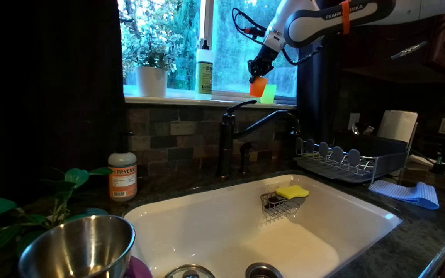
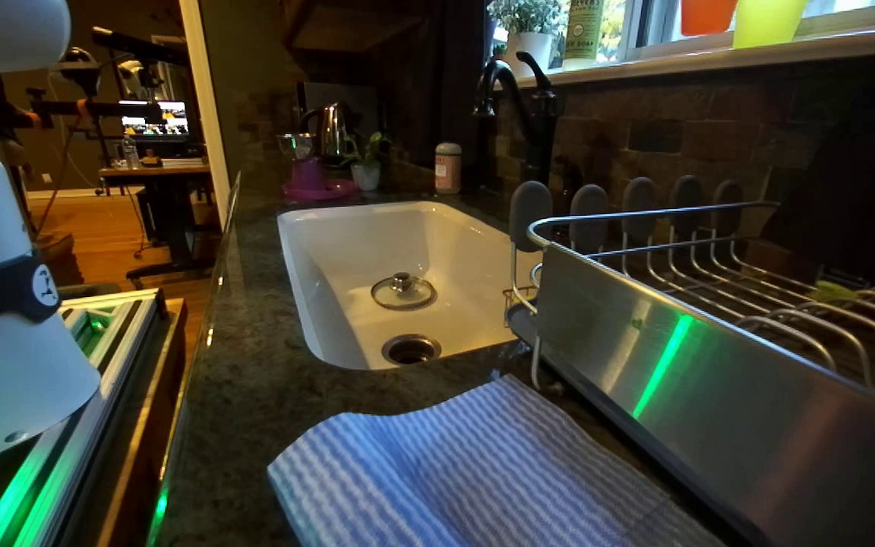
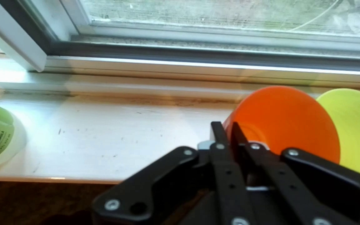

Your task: Put the orange cup on the window seal

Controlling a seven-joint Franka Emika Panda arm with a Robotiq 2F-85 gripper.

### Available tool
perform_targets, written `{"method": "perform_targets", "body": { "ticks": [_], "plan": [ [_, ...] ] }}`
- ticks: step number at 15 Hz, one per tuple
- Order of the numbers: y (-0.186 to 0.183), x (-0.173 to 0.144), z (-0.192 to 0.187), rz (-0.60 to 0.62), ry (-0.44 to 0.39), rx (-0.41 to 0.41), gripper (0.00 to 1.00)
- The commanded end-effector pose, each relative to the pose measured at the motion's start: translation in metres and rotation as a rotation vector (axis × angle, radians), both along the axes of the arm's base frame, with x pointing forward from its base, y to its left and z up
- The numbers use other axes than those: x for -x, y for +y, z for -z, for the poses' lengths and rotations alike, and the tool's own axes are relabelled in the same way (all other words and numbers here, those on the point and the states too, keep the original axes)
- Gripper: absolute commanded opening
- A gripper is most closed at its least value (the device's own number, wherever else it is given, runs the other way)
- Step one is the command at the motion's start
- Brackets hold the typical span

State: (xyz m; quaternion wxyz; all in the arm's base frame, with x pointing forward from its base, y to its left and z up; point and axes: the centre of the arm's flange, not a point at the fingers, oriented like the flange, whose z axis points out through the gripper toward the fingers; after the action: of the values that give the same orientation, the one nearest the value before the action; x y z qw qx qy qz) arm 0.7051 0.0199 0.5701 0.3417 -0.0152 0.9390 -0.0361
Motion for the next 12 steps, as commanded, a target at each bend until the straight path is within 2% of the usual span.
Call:
{"method": "perform_targets", "body": {
  "ticks": [1, 8, 9, 10, 12],
  "plan": [
    [-0.027, -0.014, -0.016, -0.069, 0.046, -0.007, 0.02],
    [-0.013, -0.011, -0.015, -0.140, 0.107, -0.050, 0.02],
    [-0.011, -0.010, -0.016, -0.137, 0.110, -0.057, 0.02],
    [0.002, 0.008, -0.005, -0.088, 0.092, -0.057, 0.07],
    [0.002, 0.007, -0.004, -0.096, 0.096, -0.074, 0.07]
  ]
}}
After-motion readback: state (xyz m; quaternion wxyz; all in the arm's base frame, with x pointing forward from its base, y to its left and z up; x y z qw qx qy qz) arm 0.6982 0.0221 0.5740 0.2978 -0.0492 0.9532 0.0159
